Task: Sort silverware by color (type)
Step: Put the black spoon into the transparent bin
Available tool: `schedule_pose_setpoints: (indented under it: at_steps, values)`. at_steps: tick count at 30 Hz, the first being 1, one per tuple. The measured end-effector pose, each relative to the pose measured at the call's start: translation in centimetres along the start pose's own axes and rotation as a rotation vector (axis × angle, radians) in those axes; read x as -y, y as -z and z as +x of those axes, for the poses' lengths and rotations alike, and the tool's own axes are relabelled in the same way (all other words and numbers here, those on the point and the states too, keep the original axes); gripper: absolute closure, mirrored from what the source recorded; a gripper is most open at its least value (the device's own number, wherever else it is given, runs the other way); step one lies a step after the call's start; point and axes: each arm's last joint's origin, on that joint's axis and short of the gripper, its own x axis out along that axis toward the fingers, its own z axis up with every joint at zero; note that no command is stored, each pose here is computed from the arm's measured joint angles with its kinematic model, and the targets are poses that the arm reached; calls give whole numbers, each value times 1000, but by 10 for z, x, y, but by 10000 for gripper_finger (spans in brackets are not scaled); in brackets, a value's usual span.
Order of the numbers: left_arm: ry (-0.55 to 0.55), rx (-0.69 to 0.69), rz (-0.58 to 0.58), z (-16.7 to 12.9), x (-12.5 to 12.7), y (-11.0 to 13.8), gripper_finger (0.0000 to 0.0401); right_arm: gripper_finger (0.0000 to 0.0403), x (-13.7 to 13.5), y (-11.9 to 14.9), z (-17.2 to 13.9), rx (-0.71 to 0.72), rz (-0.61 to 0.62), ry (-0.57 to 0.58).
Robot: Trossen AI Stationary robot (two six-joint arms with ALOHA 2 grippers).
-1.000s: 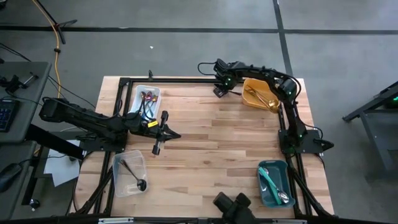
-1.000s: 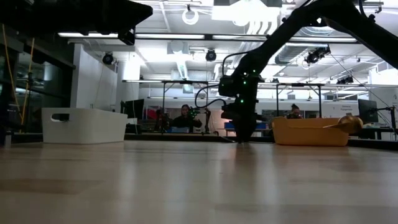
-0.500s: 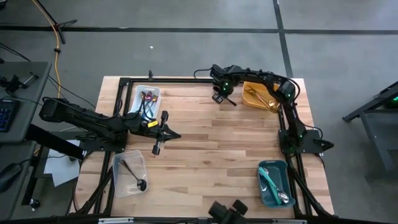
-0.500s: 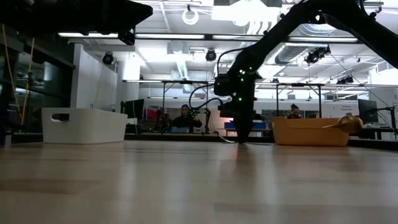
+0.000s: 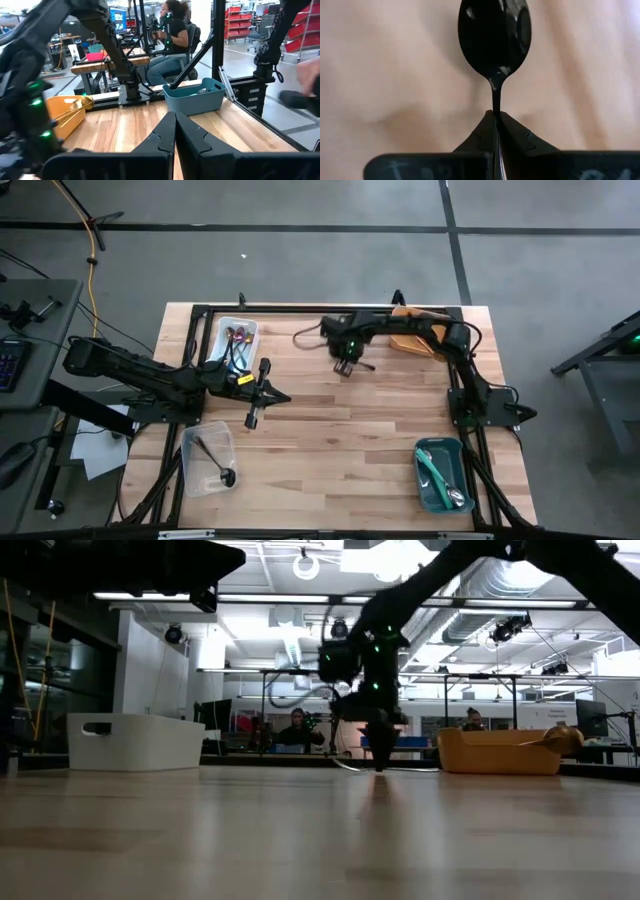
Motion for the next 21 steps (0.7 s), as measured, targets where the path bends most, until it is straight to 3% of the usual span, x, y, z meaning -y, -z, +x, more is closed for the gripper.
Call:
schedule_pose_setpoints:
  at_steps: [8, 14, 18, 21]
  values:
    - [10, 1, -102, 0, 2, 0, 401, 402, -77, 14, -9, 86, -176, 5]
    - [33, 4, -104, 0, 7, -1, 401, 402, -102, 77, -8, 168, -126, -18]
    - [36, 4, -103, 0, 7, -1, 401, 402, -113, 126, -19, 351, -35, -126]
    - [34, 4, -72, 0, 7, -1, 401, 403, -123, 150, -30, 573, -6, -240]
